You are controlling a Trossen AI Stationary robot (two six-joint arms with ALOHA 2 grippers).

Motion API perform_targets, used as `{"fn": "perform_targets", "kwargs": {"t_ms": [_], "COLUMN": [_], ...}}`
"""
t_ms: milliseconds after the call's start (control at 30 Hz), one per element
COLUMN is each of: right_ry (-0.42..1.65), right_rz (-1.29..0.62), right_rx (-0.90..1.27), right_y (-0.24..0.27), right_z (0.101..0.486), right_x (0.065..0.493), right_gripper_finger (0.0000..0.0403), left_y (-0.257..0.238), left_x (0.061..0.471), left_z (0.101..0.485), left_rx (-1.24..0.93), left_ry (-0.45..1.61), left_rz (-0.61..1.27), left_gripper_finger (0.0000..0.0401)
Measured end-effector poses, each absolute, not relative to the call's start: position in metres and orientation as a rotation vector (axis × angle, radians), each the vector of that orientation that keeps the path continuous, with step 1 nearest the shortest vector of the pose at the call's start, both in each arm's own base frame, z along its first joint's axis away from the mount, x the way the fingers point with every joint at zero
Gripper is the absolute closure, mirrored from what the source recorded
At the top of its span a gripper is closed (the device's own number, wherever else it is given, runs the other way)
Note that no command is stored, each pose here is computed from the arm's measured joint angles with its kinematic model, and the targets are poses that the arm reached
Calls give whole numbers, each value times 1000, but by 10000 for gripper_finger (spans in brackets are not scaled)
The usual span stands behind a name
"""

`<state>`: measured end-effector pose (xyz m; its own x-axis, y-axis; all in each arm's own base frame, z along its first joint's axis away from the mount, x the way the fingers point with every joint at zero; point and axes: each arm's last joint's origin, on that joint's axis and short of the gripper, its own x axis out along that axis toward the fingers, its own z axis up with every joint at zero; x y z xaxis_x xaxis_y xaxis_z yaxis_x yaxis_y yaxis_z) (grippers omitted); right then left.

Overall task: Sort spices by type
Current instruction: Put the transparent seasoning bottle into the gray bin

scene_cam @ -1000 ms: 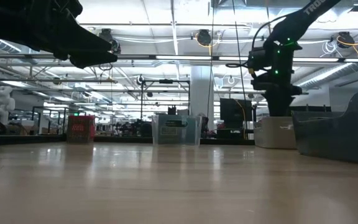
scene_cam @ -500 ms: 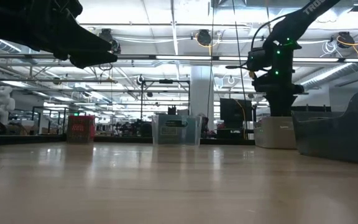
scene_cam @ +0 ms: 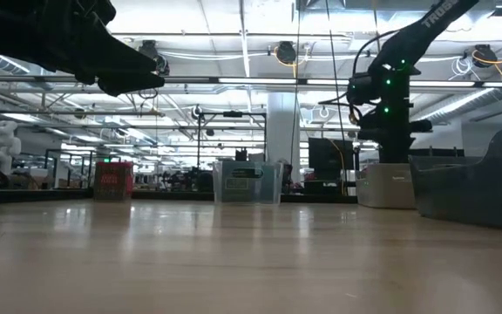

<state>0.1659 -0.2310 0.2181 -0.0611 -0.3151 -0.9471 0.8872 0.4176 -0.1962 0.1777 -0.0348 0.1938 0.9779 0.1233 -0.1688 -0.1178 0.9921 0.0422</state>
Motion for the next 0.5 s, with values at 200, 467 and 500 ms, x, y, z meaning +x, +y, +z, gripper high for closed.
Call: {"fn": "perform_targets", "kwargs": {"t_ms": [200,467,500], "right_ry": [1214,1221,1234], "right_rz": [-1197,-1263,-1271], "right_rx": [609,685,683], "right_y": [-241,-251,-253], "right_z": [217,208,205], "right_x": [160,150,149], "right_gripper_finger": [401,403,403], "left_y": [-35,-35,-35], "left_x": [178,178,178], "left_z": [194,194,194], "left_rx": [33,35,35], "left_ry": [172,173,173], "left_rz": [121,121,121], "left_gripper_finger": [100,100,100]}}
